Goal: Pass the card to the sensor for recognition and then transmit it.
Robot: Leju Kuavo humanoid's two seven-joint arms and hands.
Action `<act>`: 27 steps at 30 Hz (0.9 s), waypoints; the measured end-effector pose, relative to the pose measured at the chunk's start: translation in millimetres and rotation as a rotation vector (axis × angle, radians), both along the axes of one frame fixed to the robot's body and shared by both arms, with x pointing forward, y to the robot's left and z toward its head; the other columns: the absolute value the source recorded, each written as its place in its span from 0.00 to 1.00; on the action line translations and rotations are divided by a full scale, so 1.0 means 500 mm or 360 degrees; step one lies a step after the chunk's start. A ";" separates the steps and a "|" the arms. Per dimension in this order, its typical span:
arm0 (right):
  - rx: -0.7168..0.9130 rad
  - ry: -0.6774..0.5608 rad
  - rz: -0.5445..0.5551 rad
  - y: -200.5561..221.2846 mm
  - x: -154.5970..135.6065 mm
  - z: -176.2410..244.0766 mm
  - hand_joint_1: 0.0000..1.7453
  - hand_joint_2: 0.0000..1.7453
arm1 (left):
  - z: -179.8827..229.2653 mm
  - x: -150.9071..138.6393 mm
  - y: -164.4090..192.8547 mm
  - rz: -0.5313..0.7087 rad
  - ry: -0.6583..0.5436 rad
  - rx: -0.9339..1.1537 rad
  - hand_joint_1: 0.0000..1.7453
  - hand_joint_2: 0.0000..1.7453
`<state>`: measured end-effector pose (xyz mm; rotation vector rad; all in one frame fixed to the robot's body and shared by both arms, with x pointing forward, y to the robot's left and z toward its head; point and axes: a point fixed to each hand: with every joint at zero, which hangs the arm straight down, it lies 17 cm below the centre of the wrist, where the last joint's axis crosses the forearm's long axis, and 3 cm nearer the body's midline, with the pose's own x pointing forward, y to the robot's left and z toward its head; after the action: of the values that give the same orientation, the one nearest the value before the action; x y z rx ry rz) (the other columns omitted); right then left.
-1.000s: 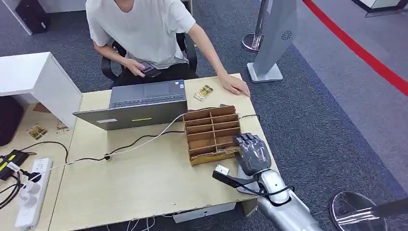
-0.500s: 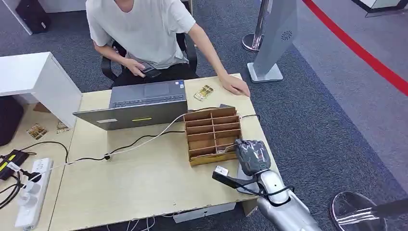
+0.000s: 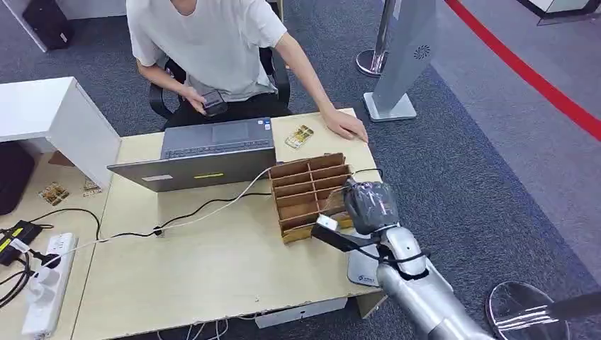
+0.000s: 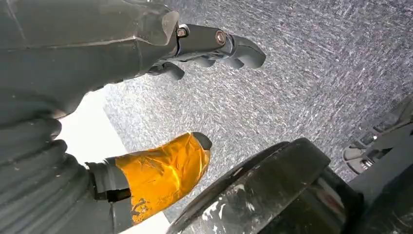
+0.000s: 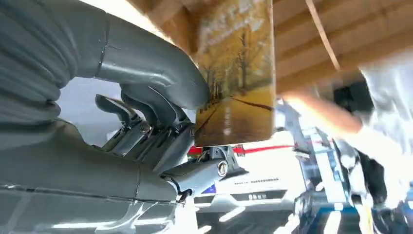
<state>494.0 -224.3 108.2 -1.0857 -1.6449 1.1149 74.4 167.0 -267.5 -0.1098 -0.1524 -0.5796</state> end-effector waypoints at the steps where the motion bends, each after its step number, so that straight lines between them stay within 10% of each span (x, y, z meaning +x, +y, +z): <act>1: 0.0013 -0.0020 0.0003 0.001 0.009 0.019 1.00 1.00 | 0.000 0.000 0.000 0.0001 0.0001 -0.0001 0.00 1.00; 27: -0.0145 -0.0336 -0.0052 0.043 0.213 0.374 1.00 1.00 | 0.005 0.007 -0.014 -0.0032 0.0001 -0.0029 0.00 1.00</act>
<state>600.6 -203.1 295.5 -1.3226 -1.7453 1.0932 78.0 160.2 -265.1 -0.1292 -0.1563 -0.5985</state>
